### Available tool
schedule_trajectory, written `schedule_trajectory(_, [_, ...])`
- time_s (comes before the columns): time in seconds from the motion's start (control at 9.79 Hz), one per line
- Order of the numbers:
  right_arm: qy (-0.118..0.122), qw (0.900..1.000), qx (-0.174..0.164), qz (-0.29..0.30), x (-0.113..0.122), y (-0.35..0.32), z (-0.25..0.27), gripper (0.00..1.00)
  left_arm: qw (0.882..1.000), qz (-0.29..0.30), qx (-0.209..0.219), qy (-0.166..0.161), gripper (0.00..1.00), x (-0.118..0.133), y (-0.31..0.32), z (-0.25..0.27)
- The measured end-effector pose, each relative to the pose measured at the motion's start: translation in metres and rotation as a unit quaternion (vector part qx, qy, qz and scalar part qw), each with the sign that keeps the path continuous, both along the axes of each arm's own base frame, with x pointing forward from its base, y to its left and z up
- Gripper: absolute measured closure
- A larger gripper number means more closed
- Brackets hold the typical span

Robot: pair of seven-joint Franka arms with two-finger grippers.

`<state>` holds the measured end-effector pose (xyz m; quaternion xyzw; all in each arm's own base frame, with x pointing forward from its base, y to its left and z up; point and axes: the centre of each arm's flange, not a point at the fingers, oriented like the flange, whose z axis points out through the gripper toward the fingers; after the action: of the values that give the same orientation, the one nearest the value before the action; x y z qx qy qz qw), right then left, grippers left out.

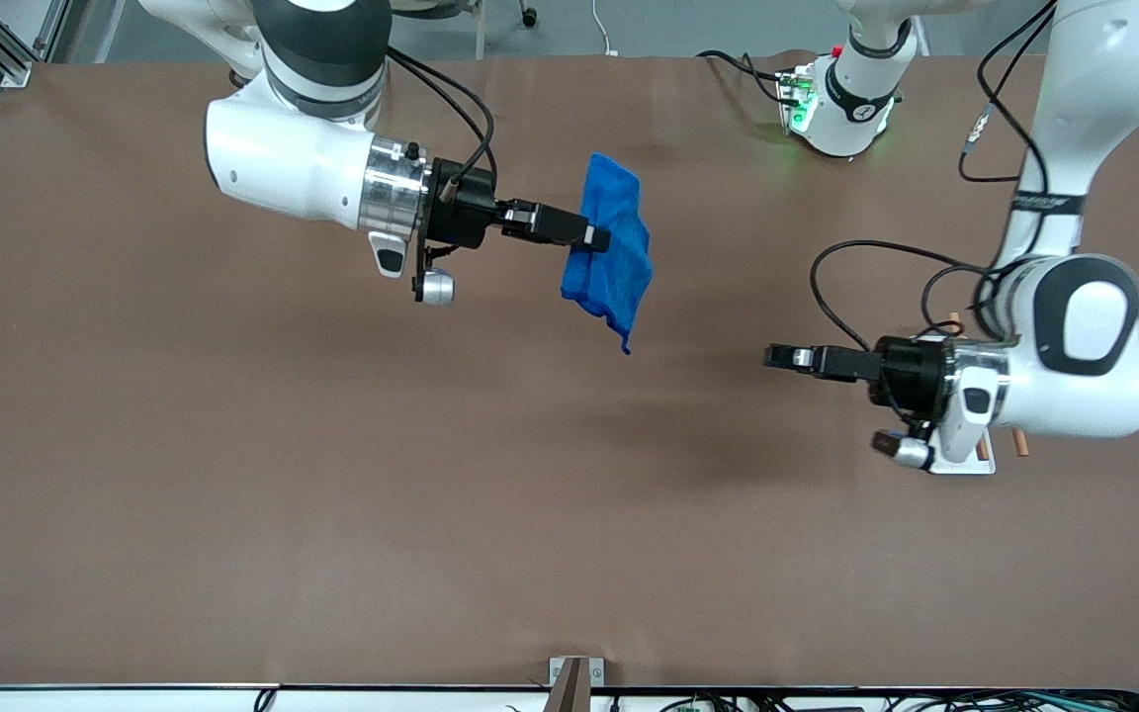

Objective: Right arm passes towel to left arm to hang
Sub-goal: 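Carry the towel toward the left gripper while the left gripper reaches it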

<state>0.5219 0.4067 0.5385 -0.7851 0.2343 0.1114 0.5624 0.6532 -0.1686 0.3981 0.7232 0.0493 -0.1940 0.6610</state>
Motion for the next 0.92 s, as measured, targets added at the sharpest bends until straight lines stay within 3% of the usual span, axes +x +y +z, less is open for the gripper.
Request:
schedule_trajectory(0.2, [0.003,1.000,0.001,-0.009,-0.002,0.009,-0.007,0.88,0.997,-0.016,-0.070,-0.014,0.00,-0.016,-0.027,-0.025])
schedule_trajectory(0.51, [0.004,1.000,0.002,-0.010,-0.002,0.011,-0.010,0.88,0.982,-0.039,-0.173,-0.067,0.01,-0.048,-0.054,-0.075])
schedule_trajectory(0.92, [0.003,1.000,0.002,-0.018,-0.005,0.023,-0.016,0.88,0.961,-0.032,-0.257,-0.098,0.07,-0.078,-0.092,-0.103])
